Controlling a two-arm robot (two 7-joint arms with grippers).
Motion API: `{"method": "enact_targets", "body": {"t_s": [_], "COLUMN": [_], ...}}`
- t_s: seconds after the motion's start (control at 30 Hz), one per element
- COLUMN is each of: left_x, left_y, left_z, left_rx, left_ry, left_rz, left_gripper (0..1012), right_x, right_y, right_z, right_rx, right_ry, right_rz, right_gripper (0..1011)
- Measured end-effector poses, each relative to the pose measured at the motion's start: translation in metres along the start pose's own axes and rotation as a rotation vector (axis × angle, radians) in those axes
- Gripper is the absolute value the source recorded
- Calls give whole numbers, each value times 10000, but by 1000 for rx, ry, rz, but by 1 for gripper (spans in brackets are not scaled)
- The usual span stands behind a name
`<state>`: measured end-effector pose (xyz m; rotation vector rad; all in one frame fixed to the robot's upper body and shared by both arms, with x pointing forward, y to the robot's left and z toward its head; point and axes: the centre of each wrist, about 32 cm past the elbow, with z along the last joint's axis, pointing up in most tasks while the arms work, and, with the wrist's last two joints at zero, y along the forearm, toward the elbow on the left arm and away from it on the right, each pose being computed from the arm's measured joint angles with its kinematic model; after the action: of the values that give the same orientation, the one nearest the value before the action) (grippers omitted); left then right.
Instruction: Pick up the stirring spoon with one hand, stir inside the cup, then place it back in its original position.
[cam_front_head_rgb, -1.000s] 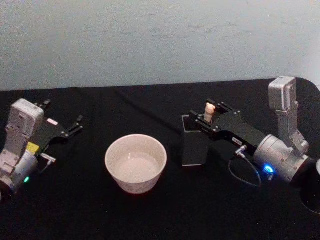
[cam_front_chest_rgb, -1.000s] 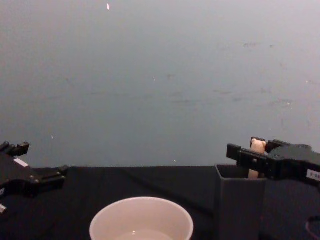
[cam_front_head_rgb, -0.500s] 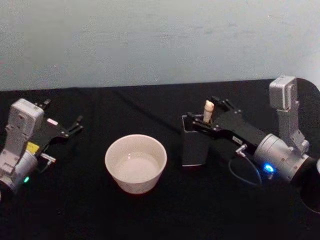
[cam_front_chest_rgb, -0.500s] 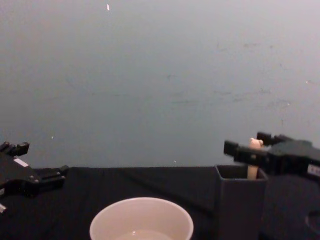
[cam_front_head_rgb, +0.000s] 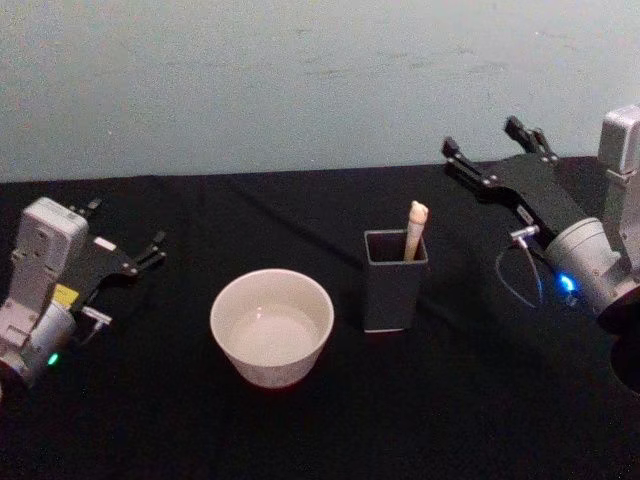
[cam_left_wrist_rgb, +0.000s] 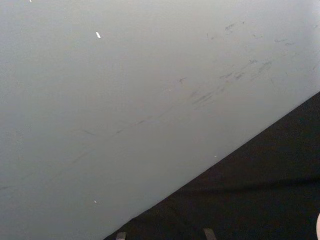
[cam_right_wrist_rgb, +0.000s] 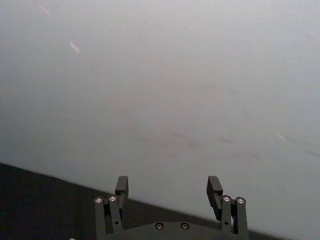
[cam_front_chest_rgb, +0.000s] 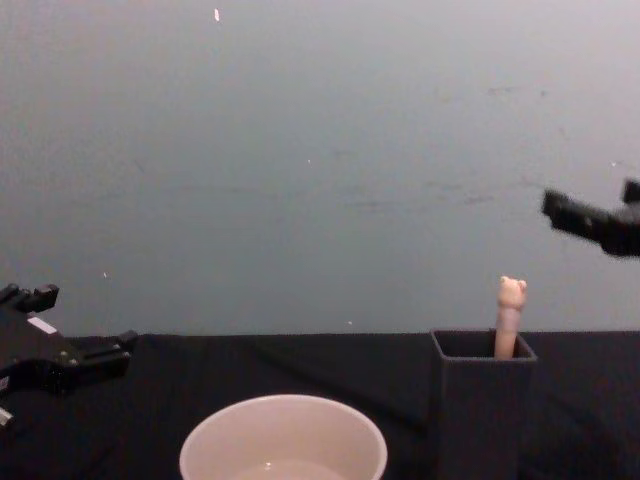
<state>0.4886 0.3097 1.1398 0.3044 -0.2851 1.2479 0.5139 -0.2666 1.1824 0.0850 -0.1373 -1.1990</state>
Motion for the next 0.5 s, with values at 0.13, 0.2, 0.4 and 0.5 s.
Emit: {"method": "enact_targets", "body": {"t_s": [0.13, 0.2, 0.4, 0.5], "left_x": [0, 0, 0, 0], "left_y": [0, 0, 0, 0], "left_z": [0, 0, 0, 0], "left_rx": [0, 0, 0, 0], "left_ry": [0, 0, 0, 0], "left_rz": [0, 0, 0, 0], "left_gripper": [1002, 1001, 1001, 1001], "right_x": [17, 10, -34, -53], "right_y": [-6, -20, -63, -72], "right_z": [-134, -227, -465, -530], "right_rx": [-70, -116, -234, -268], "right_ry": [-45, -63, -86, -86], "right_rz": [-64, -71, -49, -37], "right_gripper": [1002, 1002, 1002, 1002]}}
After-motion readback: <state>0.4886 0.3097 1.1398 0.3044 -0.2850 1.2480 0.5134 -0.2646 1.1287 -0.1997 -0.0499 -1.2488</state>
